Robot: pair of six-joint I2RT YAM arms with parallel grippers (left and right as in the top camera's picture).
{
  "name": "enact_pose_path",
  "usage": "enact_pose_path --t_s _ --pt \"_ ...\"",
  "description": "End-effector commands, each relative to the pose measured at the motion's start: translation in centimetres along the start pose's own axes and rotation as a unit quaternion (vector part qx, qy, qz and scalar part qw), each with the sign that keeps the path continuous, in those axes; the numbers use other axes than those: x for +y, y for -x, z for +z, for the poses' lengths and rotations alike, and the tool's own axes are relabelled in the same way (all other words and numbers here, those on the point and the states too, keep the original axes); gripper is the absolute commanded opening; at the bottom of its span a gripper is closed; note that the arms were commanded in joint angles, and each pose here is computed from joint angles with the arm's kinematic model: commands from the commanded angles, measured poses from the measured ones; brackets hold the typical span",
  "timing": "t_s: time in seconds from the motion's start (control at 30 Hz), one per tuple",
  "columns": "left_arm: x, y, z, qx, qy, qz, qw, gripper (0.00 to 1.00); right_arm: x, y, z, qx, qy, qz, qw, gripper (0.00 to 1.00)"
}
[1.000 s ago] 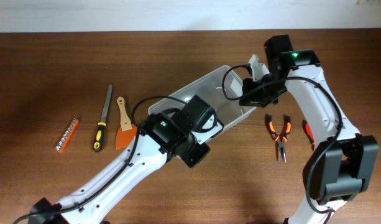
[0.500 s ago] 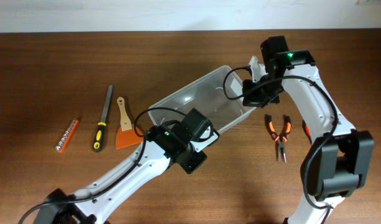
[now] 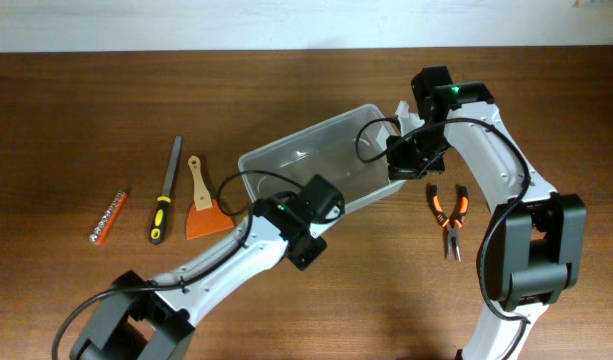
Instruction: Pack container
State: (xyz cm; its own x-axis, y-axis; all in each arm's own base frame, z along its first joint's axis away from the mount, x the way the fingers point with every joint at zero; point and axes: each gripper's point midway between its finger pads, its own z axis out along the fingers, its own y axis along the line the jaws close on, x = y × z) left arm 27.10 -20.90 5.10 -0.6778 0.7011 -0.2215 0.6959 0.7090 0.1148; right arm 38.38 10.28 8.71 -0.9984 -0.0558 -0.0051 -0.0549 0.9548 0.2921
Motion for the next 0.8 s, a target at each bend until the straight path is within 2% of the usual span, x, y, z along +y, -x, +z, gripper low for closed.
enact_pose_path --t_s 0.0,0.3,0.53,0.77 --pt "3.0 -0.6 0.5 0.007 0.036 -0.043 0.998 0.02 0.2 0.0 0.0 0.003 -0.006 -0.004 1.000 0.04" --pt "8.0 -0.7 0.7 -0.009 0.056 -0.113 0.992 0.02 0.1 -1.4 0.0 0.030 -0.008 0.004 1.000 0.04" --pt "9.8 -0.6 0.7 -0.022 0.065 -0.138 0.988 0.03 0.0 -2.3 -0.1 0.049 -0.010 0.010 0.999 0.04" --pt "10.1 -0.2 -1.9 -0.022 0.065 -0.138 0.988 0.06 0.9 0.2 -2.9 -0.028 -0.006 -0.012 1.000 0.04"
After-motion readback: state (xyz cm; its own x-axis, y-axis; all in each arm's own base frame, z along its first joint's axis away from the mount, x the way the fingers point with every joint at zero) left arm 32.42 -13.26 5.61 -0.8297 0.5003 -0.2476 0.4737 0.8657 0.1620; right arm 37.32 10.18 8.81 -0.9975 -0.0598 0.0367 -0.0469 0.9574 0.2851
